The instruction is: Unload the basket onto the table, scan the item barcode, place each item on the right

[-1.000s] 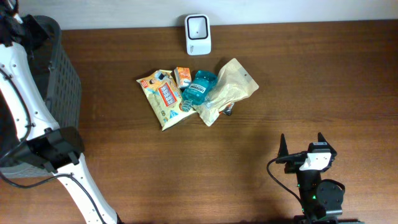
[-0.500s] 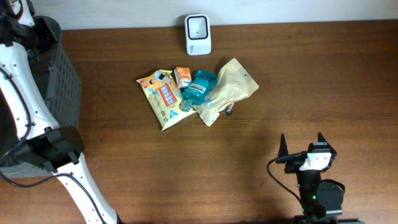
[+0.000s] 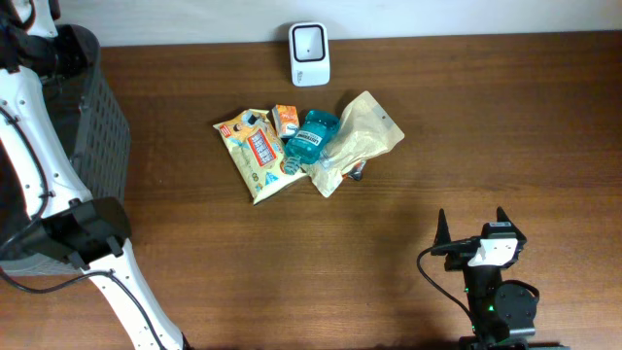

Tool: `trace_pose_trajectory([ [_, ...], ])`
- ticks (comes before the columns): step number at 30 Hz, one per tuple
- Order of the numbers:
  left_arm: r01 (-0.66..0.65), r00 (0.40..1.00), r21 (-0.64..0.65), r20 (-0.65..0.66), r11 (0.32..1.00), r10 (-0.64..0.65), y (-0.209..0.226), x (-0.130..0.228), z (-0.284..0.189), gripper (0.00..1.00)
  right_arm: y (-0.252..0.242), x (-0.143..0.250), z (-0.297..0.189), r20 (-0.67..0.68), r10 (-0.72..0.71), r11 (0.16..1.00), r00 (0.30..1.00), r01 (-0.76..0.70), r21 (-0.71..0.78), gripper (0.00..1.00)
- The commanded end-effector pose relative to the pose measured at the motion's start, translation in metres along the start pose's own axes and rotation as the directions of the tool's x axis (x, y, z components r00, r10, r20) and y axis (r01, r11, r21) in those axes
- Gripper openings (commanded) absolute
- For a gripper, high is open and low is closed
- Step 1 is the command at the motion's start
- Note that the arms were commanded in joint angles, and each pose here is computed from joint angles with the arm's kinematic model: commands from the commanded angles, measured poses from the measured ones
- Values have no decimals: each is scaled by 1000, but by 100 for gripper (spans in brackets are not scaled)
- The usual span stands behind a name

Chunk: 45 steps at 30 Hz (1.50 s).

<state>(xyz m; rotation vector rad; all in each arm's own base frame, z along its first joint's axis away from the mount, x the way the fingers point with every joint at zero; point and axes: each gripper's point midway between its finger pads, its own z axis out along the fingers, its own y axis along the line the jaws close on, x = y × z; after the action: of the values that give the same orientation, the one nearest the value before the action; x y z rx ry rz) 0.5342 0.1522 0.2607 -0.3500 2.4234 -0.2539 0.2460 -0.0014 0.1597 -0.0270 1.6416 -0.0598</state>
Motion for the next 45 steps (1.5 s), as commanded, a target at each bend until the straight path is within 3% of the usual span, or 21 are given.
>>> trace_pose_trajectory([
  [1,6,994,6,108,1000,-6,-8,-24,-27,0,1,3,0,-5,6,1000,1000,-6,-3,98],
  [5,15,976,-75,220,997,2,-10,-39,-78,0,1,3,0,-5,6,1000,1000,-6,-3,98],
  [6,13,973,-79,233,997,6,-13,-40,-89,5,1,3,0,-5,6,1000,1000,-6,-3,98],
  [8,7,967,-78,255,997,13,-21,-39,-112,25,1,3,0,-5,6,1000,1000,-6,-3,98],
  [10,3,963,-77,268,997,18,-28,-35,-134,69,1,3,0,-5,6,1000,1000,-6,-3,98],
  [12,18,964,-69,266,997,1,-37,-26,-155,100,1,3,0,-5,6,1000,1000,-6,-3,98],
  [16,87,972,-37,222,996,-76,-52,3,-189,99,1,3,0,-5,6,1000,1000,-6,-3,99],
  [23,-27,975,299,220,954,-41,-124,14,-226,99,1,3,0,-5,6,1000,1000,-6,-3,99],
  [28,-134,977,343,202,930,67,-164,30,-227,99,1,3,0,-5,6,1000,1000,-6,-3,98],
  [31,-136,988,295,117,946,106,-176,51,-213,99,1,3,0,-5,6,1000,1000,-6,-3,98],
  [35,-164,980,161,-90,973,180,-182,104,-179,99,1,3,0,-5,6,1000,1000,-6,-3,98],
  [40,-261,887,66,-376,963,267,-185,183,-129,99,1,3,0,-5,6,1000,1000,-6,-3,98],
  [45,-304,812,23,-518,953,271,-171,225,-90,99,1,3,0,-5,6,1000,1000,-6,-3,98],
])
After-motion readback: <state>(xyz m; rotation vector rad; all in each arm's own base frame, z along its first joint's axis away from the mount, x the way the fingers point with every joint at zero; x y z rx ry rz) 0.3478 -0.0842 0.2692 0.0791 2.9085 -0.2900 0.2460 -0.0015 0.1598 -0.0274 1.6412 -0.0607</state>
